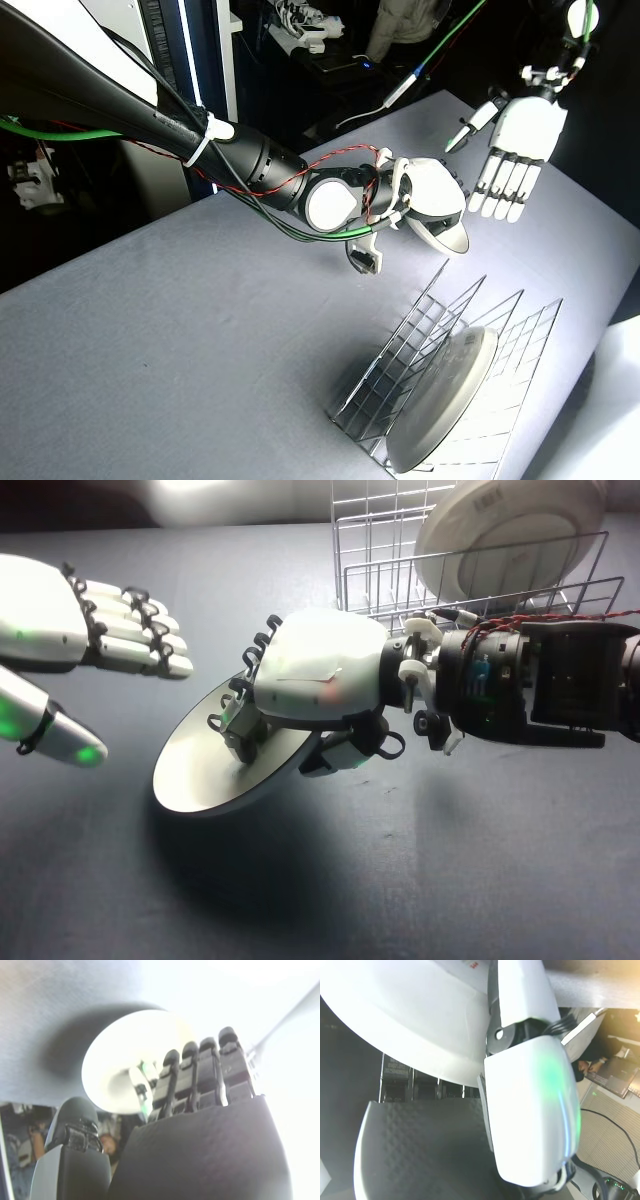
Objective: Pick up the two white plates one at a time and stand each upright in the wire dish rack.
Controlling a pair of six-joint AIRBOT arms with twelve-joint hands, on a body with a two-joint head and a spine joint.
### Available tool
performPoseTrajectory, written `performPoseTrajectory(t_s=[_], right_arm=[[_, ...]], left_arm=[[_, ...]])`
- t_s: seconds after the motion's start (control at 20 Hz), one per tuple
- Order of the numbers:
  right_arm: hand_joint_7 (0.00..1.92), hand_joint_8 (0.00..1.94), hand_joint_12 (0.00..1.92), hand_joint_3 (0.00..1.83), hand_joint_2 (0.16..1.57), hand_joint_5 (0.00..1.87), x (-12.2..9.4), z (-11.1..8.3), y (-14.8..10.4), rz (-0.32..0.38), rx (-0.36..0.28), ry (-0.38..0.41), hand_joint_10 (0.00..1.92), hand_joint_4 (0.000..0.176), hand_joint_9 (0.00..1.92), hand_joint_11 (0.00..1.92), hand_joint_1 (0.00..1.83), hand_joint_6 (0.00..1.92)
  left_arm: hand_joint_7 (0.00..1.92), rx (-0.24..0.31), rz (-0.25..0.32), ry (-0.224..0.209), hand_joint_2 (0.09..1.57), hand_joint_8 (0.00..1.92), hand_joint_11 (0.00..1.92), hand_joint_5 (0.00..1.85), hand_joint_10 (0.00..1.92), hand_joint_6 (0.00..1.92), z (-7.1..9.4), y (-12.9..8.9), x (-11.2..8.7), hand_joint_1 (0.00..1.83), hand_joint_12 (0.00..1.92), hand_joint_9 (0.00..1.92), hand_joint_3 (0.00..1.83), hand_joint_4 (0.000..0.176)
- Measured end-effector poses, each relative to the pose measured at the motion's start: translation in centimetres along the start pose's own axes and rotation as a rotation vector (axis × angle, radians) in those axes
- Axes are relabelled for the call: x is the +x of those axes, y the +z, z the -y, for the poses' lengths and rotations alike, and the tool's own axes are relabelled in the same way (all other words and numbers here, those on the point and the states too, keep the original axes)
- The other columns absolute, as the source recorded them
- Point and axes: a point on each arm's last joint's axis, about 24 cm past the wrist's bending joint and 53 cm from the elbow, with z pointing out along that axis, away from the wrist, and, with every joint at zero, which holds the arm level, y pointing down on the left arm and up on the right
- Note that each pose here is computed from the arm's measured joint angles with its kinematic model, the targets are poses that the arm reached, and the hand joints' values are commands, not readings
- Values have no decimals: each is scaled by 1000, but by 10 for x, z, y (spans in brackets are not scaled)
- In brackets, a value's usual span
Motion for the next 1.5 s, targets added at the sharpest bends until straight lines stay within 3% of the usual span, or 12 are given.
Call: performPoseTrajectory(t_s=[0.3,0.6,1.05,1.1,1.3,1.35,1.4,1.5], right_arm=[[1095,674,1457,0,1060,996,-21,-9,-13,30,7,33,802,0,1071,886,1496,871],[1100,659,1457,0,1061,993,-64,-32,-23,110,-10,108,812,0,1061,888,1496,881],[1127,608,1459,1,1056,995,-98,-55,-49,193,-24,251,804,0,1074,884,1496,869],[1123,673,1044,0,1065,987,-102,-56,-53,204,-24,271,976,0,1043,903,1394,946],[1144,643,950,0,1055,1002,-123,-41,-66,264,26,407,949,0,1071,964,1393,907],[1144,643,950,0,1055,1002,-129,-37,-68,280,35,434,949,0,1071,964,1393,907],[1141,610,1371,5,1051,999,-137,-31,-73,304,52,484,813,0,1094,893,1476,845],[1132,612,1449,4,1053,990,-146,-22,-78,329,77,546,783,0,1102,886,1493,844]], left_arm=[[22,-7,17,22,1180,0,0,52,0,1,4,-5,-8,0,0,0,0,0],[36,-23,42,63,1185,3,0,73,0,8,5,-7,-20,0,0,5,1,0],[48,-29,55,62,1191,1,2,64,2,1,4,-8,-25,0,0,16,3,0],[51,-29,55,62,1187,2,0,68,2,3,4,-8,-25,0,0,19,1,0],[51,-31,56,65,1186,9,9,82,8,8,3,-9,-25,0,4,20,0,0],[51,-31,55,66,1186,9,9,82,8,8,3,-9,-25,0,4,20,0,0],[49,-32,53,66,1189,4,7,75,4,2,3,-9,-24,0,4,18,2,0],[57,-34,49,65,1196,7,6,76,6,2,2,-9,-23,0,4,25,5,0]])
